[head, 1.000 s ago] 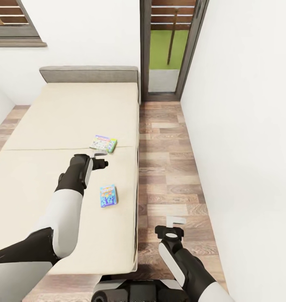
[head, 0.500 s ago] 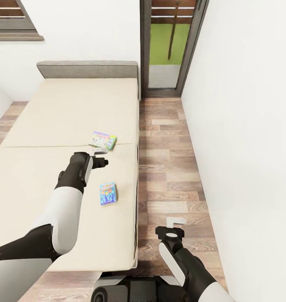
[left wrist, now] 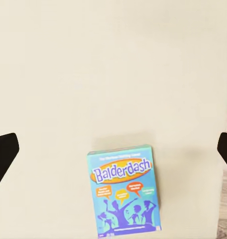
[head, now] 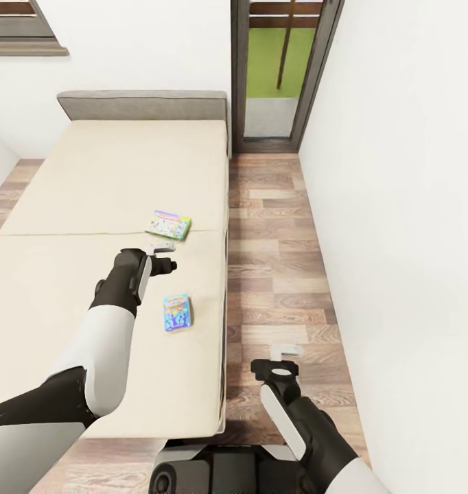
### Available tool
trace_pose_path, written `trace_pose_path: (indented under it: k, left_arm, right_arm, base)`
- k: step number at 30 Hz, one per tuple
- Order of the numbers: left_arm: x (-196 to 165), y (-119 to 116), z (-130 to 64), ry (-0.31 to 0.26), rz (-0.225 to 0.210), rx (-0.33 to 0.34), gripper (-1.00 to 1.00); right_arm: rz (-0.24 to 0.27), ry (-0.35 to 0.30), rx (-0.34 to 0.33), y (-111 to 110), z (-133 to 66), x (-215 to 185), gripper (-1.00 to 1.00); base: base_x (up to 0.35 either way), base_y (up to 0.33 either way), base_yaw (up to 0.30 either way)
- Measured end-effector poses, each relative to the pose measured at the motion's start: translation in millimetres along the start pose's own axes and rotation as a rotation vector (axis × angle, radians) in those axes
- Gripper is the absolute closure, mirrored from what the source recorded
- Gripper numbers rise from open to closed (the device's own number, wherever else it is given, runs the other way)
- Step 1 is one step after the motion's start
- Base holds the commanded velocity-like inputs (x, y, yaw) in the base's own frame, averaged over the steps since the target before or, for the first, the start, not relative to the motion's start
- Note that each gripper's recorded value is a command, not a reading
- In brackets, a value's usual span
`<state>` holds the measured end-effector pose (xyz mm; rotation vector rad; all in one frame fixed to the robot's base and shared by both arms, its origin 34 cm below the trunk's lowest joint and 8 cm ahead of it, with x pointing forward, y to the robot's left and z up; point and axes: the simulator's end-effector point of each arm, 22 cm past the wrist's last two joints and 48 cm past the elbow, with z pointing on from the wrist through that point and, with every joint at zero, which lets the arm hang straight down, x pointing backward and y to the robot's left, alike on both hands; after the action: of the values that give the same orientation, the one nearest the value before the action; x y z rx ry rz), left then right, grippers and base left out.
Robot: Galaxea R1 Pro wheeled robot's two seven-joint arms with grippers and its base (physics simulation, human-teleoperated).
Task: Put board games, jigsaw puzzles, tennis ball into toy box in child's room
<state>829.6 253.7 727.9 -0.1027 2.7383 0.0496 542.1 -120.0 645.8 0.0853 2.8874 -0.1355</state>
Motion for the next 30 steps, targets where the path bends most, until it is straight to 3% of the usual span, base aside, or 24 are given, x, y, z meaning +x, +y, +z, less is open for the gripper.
trace_pose_path:
  k: [5,9,18,30]
  left_arm:
    - [4.4,0.2,4.5,0.008,0.001,-0.001,-1.0]
    - [8.0,0.3,8.2,0.015,0.002,-0.002,-1.0]
    - [16.6,0.4,16.5,0.031,0.003,-0.003,-1.0]
    - [27.5,-2.0,26.8,0.05,0.005,-0.001,-1.0]
  right_arm:
    - [-0.006,-0.02,-0.046,7.4,-21.7,-32.6,-1.0]
    - [0.01,0.001,-0.049,-4.7,-29.2,-45.6,-1.0]
    - [0.071,0.112,-0.014,-44.3,-23.3,-38.0,-1.0]
    - [0.078,0.159,-0.002,-53.2,-15.6,-25.9,-1.0]
  base:
    - [0.0,0.0,0.068]
    - [0.0,0.0,0.07]
    - [0.0,0.0,0.044]
    - [0.0,0.0,0.002]
